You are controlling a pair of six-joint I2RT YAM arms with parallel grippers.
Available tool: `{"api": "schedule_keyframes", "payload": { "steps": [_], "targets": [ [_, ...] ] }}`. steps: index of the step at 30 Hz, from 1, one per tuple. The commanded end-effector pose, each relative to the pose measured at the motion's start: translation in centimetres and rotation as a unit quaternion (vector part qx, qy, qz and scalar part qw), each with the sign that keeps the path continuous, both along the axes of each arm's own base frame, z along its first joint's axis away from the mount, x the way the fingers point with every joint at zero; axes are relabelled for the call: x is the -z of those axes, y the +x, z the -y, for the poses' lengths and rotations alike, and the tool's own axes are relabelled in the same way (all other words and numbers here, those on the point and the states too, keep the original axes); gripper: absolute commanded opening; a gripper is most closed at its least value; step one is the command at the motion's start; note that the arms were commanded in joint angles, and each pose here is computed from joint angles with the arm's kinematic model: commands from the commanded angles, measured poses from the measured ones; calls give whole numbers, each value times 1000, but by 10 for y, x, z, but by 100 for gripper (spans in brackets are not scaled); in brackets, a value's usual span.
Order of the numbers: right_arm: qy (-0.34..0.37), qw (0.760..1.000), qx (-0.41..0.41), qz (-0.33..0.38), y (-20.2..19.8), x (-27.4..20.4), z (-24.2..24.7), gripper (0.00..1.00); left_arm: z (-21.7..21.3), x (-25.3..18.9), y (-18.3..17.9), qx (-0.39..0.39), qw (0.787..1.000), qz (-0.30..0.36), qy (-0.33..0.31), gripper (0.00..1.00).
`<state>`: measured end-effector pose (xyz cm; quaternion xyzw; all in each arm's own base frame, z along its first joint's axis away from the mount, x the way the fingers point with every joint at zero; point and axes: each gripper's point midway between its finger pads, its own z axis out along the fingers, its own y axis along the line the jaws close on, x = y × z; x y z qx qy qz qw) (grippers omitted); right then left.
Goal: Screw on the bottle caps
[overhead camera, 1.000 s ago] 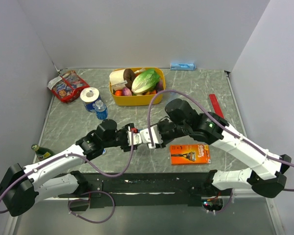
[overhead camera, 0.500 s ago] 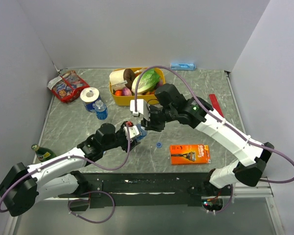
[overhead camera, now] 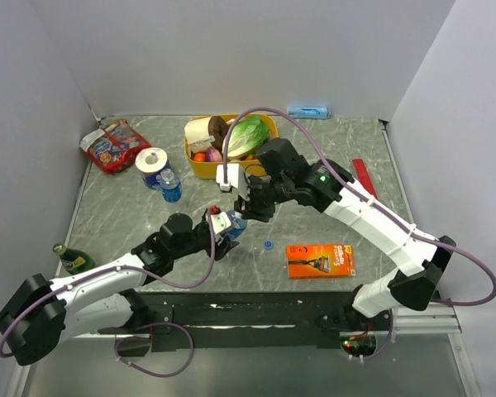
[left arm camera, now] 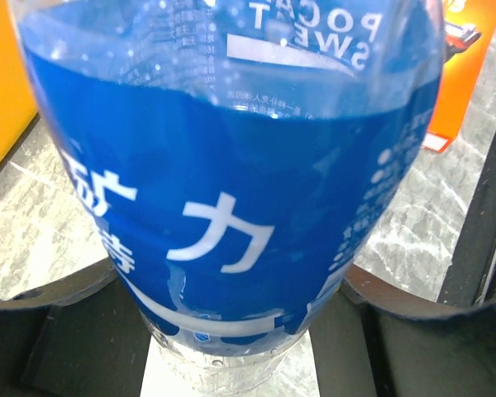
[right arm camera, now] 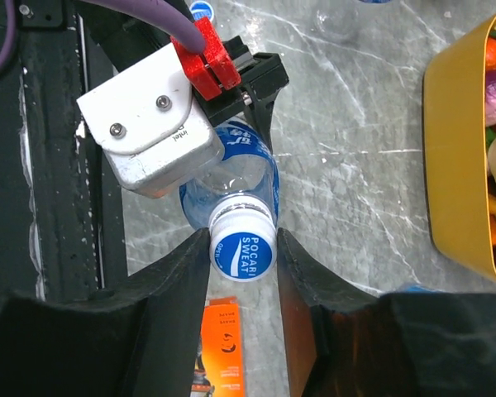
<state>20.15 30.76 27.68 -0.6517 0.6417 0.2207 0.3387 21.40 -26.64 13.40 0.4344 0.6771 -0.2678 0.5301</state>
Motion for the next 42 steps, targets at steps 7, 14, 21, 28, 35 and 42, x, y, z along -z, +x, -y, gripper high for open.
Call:
{"api": "schedule_keyframes", "payload": {
  "steps": [7, 14, 21, 28, 35, 42],
  "targets": [
    [-2, 1000, -13, -28, -13, 0, 2, 50, 9, -44, 3, 0, 996, 43, -82, 1],
    [-8, 1000, -3, -30, -11, 2, 5, 58, 9, -45, 3, 1, 995, 44, -85, 1],
    [-55, 993, 44, -90, -20, 31, 53, 63, 10, -46, 4, 1, 996, 42, -80, 1],
    [0, 995, -35, 92, -15, -39, 82, 58, 17, -40, -7, 66, 995, 63, -44, 1],
    [4, 944, -220, 247, -34, -75, 64, 67, 21, -27, -13, 130, 986, 106, 13, 1],
    [-29, 902, -347, 256, -69, -37, 49, 70, 23, -33, -11, 143, 982, 121, 27, 1]
  ]
}}
